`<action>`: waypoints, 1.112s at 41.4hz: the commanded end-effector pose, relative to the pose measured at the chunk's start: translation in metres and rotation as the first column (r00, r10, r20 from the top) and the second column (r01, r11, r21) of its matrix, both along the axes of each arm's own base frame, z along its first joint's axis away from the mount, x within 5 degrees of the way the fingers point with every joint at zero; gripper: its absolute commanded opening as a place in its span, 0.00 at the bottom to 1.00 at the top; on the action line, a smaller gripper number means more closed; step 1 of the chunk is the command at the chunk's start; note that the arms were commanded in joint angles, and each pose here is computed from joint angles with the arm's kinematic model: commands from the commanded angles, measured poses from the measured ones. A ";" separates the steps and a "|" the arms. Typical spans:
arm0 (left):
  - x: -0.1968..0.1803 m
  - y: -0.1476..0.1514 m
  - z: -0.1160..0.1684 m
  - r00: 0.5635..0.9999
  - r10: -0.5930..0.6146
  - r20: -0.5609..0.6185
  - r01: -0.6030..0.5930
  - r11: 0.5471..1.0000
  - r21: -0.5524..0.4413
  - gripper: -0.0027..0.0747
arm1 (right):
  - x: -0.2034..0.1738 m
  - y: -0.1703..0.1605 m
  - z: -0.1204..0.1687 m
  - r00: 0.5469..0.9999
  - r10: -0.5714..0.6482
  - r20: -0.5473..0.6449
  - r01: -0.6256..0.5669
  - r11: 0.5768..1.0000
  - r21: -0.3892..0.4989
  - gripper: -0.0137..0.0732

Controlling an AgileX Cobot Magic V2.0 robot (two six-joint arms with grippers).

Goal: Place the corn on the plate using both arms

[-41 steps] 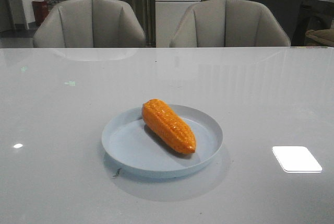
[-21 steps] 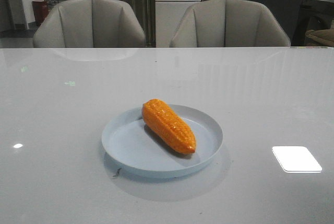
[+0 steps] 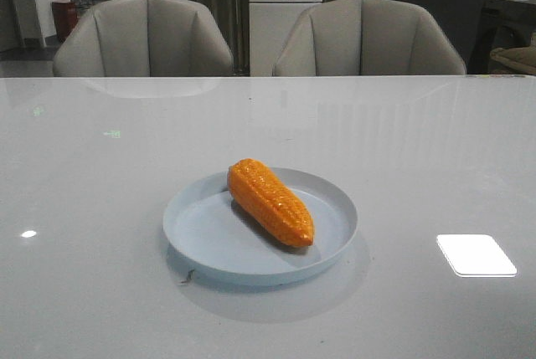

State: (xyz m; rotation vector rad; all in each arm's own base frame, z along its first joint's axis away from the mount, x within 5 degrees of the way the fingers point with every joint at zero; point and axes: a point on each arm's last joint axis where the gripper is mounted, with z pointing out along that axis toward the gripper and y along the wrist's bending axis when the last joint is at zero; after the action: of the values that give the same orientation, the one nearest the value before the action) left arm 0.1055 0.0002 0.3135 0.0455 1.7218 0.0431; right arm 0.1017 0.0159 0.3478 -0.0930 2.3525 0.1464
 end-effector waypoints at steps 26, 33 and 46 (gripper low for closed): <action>-0.053 -0.001 -0.090 0.913 -0.010 0.408 0.014 1.000 -0.007 0.15 | 0.003 0.000 0.011 0.997 -0.004 0.078 0.003 1.000 0.005 0.22; -0.050 -0.001 -0.108 0.960 -0.009 0.281 0.011 1.000 -0.007 0.15 | 0.003 0.000 0.011 0.997 -0.004 0.078 0.003 1.000 0.005 0.22; -0.049 -0.001 -0.111 0.969 -0.009 0.248 0.011 1.000 -0.008 0.15 | 0.003 0.000 0.011 0.997 -0.004 0.078 0.003 1.000 0.005 0.22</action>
State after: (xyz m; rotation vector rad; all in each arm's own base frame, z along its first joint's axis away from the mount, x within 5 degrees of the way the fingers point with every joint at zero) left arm 0.0563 0.0000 0.2072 0.0420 1.5287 0.0446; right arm 0.1017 0.0159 0.3478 -0.0930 2.3525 0.1464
